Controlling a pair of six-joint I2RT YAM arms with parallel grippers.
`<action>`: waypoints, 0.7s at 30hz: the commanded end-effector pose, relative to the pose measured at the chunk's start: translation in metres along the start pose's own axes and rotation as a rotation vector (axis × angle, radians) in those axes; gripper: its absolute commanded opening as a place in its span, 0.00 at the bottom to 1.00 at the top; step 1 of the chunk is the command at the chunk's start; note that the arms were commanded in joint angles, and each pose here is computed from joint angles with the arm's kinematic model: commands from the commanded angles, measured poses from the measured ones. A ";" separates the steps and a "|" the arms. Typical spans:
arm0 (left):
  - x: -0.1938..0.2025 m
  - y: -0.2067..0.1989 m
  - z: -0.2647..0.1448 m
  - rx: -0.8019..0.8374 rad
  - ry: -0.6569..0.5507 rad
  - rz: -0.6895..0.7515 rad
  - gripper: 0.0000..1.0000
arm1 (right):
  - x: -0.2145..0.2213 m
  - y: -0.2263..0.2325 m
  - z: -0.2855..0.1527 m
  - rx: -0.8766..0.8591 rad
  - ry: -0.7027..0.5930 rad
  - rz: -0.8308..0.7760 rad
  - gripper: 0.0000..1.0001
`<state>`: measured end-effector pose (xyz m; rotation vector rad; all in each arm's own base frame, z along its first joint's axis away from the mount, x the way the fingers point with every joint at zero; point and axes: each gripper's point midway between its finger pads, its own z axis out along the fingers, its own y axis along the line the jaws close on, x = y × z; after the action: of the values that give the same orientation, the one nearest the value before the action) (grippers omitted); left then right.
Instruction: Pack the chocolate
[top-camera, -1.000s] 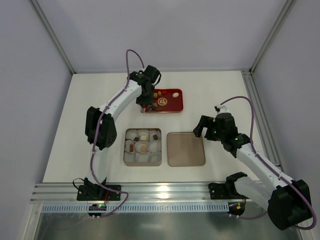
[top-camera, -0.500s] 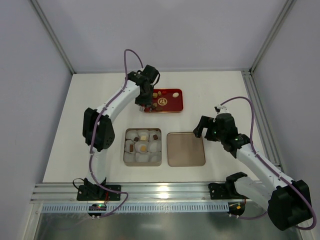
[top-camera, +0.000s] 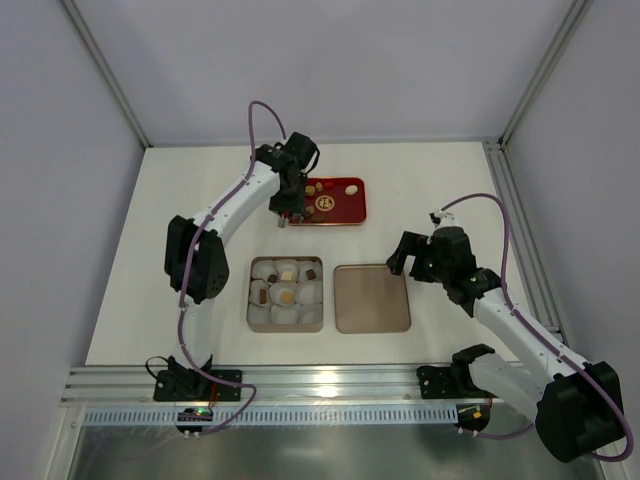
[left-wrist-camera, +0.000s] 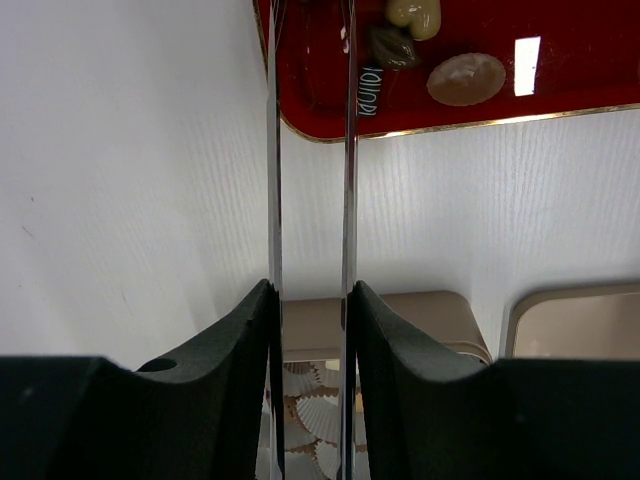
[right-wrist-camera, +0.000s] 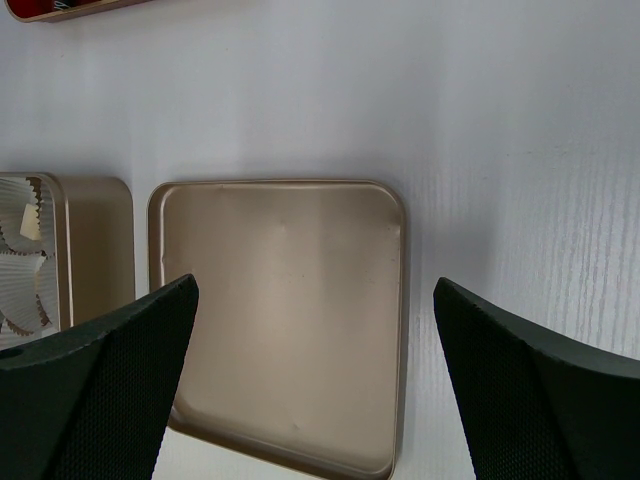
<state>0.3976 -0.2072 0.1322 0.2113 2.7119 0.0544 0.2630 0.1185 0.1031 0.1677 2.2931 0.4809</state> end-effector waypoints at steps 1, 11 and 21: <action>-0.011 0.003 -0.023 0.021 -0.056 0.001 0.37 | -0.008 0.005 -0.001 -0.020 -0.030 -0.003 1.00; -0.012 0.001 -0.018 0.020 -0.048 0.005 0.39 | -0.009 0.005 -0.002 -0.016 -0.032 -0.008 1.00; -0.013 -0.003 -0.017 0.034 -0.044 0.003 0.37 | -0.008 0.004 -0.001 -0.012 -0.031 -0.011 1.00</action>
<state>0.3975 -0.2088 0.1343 0.2147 2.7115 0.0429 0.2630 0.1185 0.1031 0.1668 2.2931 0.4805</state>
